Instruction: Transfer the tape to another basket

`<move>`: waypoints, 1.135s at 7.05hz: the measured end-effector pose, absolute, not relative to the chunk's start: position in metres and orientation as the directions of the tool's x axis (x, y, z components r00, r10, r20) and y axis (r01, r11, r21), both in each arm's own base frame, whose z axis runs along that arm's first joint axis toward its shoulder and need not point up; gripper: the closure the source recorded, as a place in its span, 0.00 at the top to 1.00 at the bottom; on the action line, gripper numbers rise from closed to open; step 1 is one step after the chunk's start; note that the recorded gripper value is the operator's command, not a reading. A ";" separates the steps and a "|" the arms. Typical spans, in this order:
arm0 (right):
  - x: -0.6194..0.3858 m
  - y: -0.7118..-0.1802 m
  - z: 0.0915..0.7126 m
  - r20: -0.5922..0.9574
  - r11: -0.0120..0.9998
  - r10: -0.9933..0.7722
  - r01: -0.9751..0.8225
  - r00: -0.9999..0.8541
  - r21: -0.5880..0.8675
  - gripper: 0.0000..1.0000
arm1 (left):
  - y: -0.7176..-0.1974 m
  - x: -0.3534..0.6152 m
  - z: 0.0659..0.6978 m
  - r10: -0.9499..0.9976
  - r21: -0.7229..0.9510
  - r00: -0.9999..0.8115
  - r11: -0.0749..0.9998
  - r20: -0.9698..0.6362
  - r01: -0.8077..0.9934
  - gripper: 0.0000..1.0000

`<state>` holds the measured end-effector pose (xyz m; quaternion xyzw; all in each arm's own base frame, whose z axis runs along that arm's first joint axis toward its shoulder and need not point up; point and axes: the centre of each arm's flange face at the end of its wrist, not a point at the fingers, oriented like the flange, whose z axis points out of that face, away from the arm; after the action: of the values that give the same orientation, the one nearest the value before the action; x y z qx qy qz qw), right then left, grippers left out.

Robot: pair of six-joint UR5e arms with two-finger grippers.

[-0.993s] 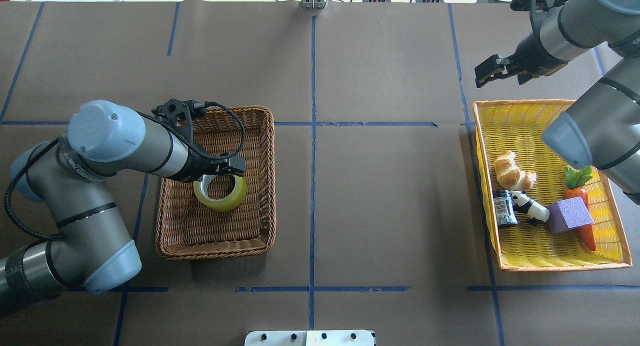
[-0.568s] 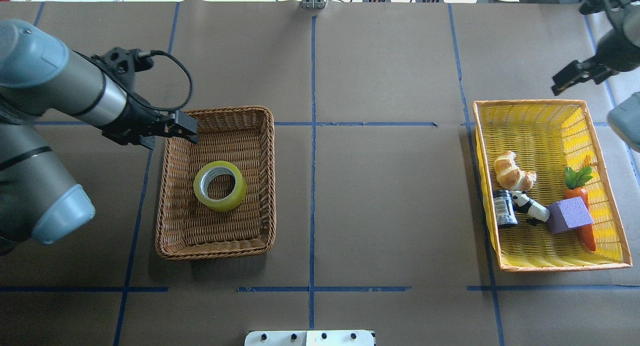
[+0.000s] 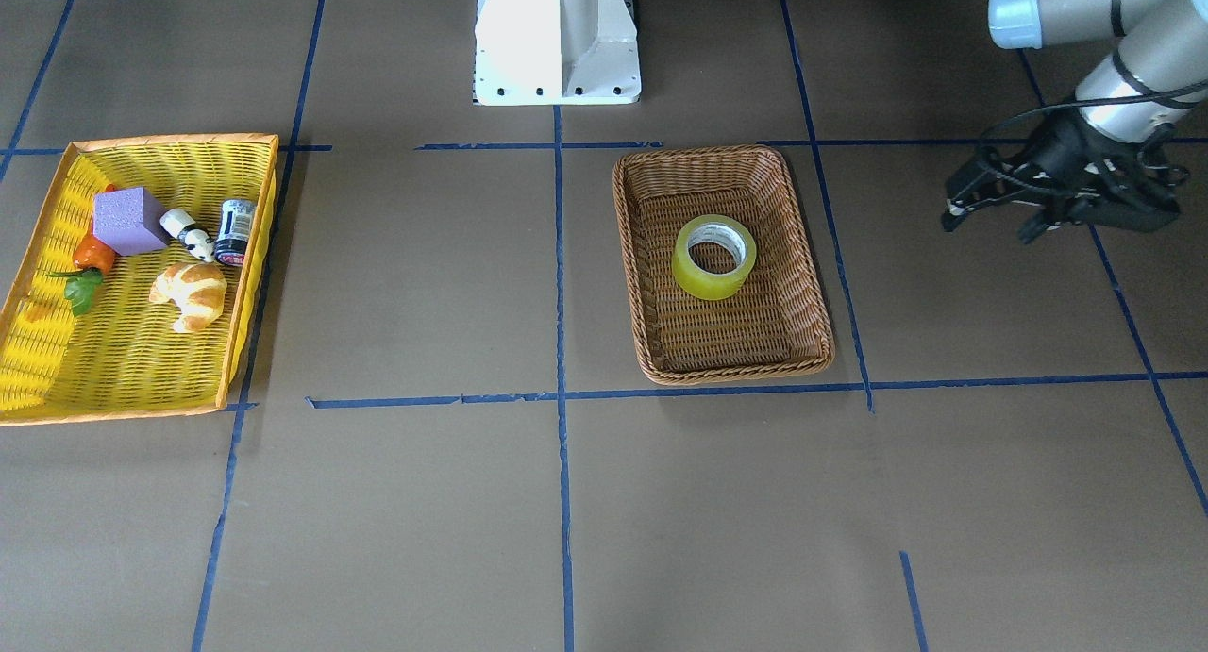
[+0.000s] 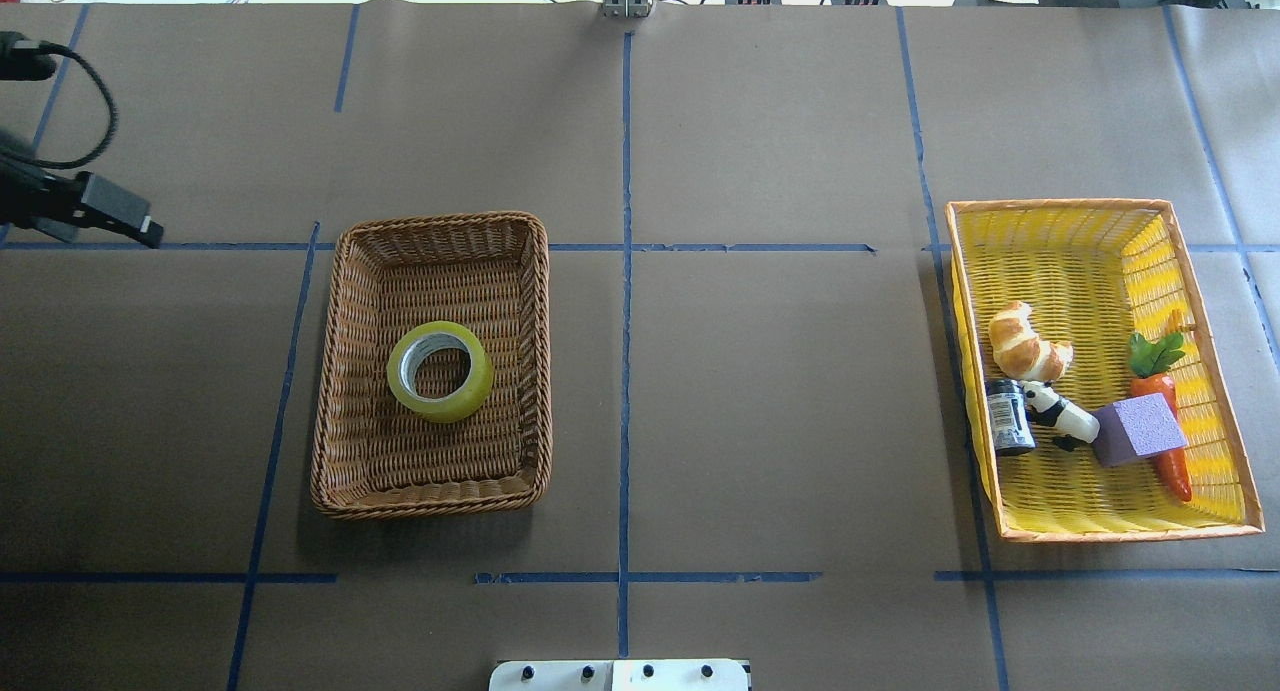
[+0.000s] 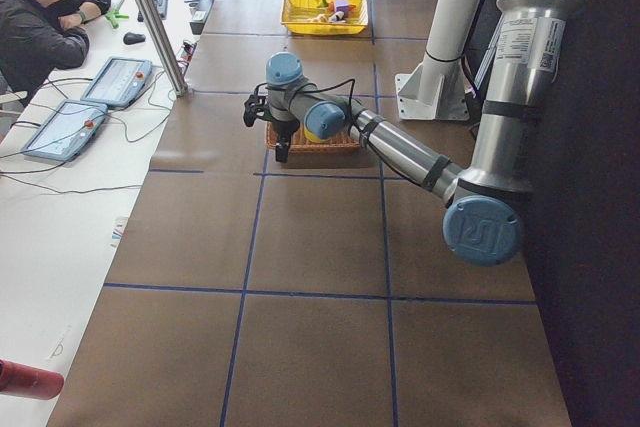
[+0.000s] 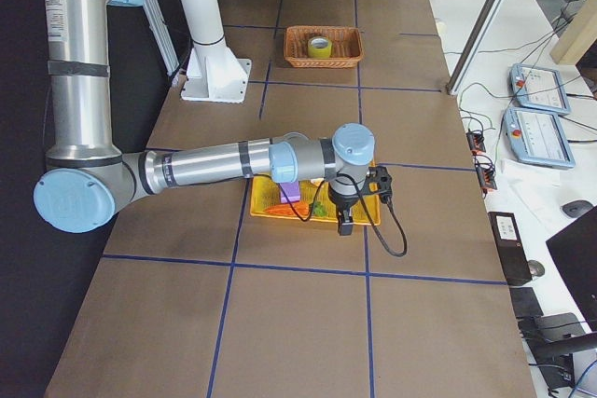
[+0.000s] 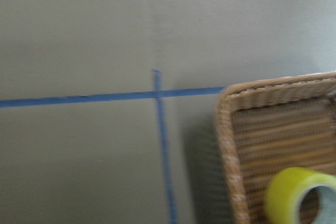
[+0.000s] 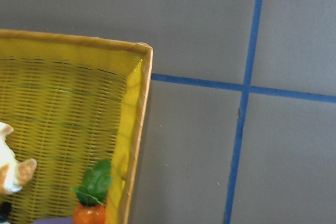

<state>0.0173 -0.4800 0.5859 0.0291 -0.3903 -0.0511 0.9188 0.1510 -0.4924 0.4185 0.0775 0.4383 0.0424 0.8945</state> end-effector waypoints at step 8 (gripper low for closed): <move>0.059 -0.449 0.662 0.734 0.982 -0.167 0.048 0.659 0.181 1.00 | -0.455 -0.040 0.625 0.131 0.137 0.694 0.989 -0.708 -0.047 1.00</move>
<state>0.0589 -0.4493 0.6616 0.0730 -0.4089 -0.0593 0.9077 -0.0396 -0.4546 0.6254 0.0543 0.3880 0.0486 0.9188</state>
